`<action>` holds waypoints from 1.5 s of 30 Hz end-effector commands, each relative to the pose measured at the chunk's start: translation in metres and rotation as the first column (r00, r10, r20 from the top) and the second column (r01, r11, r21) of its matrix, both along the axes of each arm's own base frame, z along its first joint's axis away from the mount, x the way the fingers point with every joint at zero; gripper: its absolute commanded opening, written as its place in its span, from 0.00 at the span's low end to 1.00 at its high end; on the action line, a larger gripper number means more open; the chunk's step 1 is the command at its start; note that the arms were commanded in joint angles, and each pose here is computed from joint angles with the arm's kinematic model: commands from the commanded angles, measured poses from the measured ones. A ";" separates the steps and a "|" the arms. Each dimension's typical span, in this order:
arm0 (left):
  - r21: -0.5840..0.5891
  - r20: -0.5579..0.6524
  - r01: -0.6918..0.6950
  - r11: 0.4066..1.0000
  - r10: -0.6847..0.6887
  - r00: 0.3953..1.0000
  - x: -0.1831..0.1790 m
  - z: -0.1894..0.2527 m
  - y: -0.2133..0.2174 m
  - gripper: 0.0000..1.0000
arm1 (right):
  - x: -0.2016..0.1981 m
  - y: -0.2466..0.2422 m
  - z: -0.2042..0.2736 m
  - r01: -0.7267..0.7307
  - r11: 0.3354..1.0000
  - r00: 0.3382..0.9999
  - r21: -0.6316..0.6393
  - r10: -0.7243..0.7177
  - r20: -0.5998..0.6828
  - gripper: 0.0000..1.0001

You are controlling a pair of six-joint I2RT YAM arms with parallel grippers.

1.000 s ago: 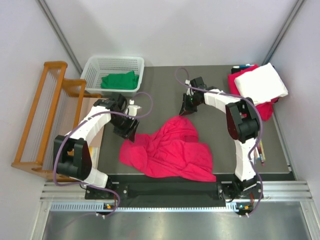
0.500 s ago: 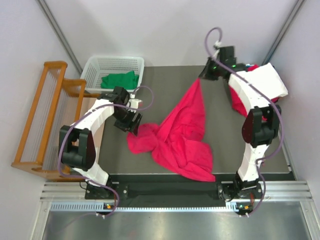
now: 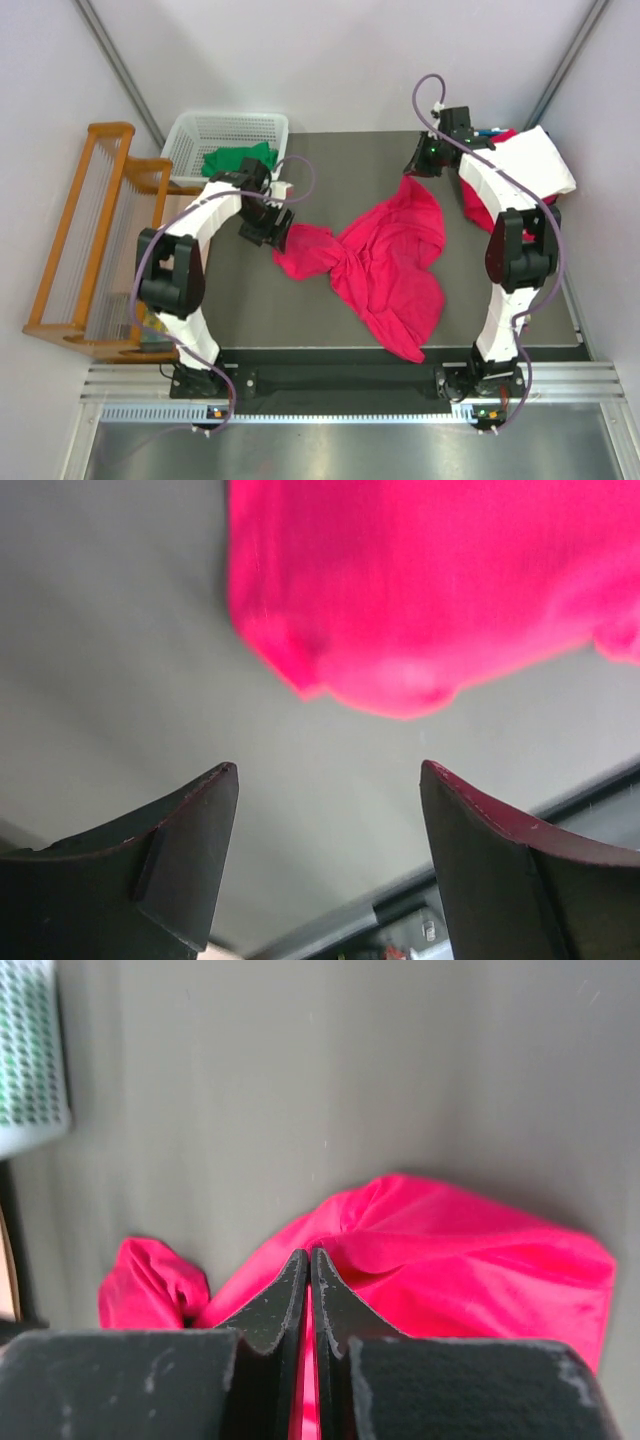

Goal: Fold and stack the t-shirts
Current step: Flatten the tshirt out

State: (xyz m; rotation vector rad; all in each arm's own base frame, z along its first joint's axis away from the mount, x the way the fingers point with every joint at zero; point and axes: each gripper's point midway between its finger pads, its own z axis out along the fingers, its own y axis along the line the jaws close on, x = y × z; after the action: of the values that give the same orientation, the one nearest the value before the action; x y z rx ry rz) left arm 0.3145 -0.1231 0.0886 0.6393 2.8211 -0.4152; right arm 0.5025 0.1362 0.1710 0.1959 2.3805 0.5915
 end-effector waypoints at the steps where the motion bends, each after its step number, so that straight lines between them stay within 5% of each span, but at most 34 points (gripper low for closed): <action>1: 0.012 0.093 -0.015 1.000 0.014 0.996 0.047 0.001 -0.022 0.79 | -0.001 0.011 0.016 -0.031 0.999 0.998 0.016 0.030 0.057 0.00; 13: 0.016 0.034 -0.046 0.999 0.045 0.998 0.103 -0.042 -0.041 0.64 | -0.009 0.014 0.028 -0.045 0.999 0.996 0.023 0.042 0.083 0.00; 18: 0.009 0.002 -0.042 0.999 0.042 0.999 0.101 -0.052 -0.043 0.07 | -0.011 0.015 0.027 -0.048 0.999 0.996 0.025 0.046 0.079 0.00; 20: 0.007 -0.010 -0.041 0.999 0.041 0.999 0.098 -0.054 -0.044 0.00 | -0.011 0.014 0.024 -0.044 0.999 0.997 0.028 0.042 0.072 0.00; 27: -0.034 0.029 -0.024 0.999 0.025 0.999 0.101 -0.025 -0.049 0.00 | -0.010 0.016 0.027 -0.046 0.998 0.996 0.037 0.043 0.076 0.00; 34: -0.129 0.217 -0.005 0.992 0.033 0.976 0.129 0.076 -0.060 0.00 | -0.006 0.013 0.037 -0.043 0.999 0.995 0.031 0.040 0.092 0.00; 39: -0.227 0.261 0.029 0.973 0.032 0.965 0.116 0.114 -0.070 0.00 | -0.009 0.010 0.036 -0.042 0.999 0.995 0.028 0.040 0.087 0.00; 40: -0.219 0.231 0.020 0.975 0.032 0.972 0.110 0.100 -0.069 0.05 | -0.009 0.010 0.037 -0.044 0.999 0.995 0.029 0.041 0.090 0.00; 41: -0.211 0.224 0.019 0.977 0.029 0.974 0.108 0.093 -0.069 0.34 | -0.010 0.011 0.035 -0.044 0.999 0.995 0.031 0.041 0.088 0.00; 42: -0.188 0.218 0.011 0.982 0.031 0.975 0.110 0.081 -0.067 0.46 | -0.010 0.010 0.035 -0.046 0.998 0.995 0.032 0.043 0.088 0.00; 45: -0.131 0.137 -0.014 0.991 0.032 0.990 0.104 0.040 -0.060 0.61 | -0.011 0.011 0.032 -0.049 0.998 0.996 0.032 0.046 0.083 0.00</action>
State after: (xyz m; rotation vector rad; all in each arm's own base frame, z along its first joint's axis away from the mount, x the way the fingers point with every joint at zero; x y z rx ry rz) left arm 0.4271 -0.1858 0.1792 0.5917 2.5186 -0.5347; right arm 0.4893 0.1455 0.1622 0.1720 2.4037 0.6261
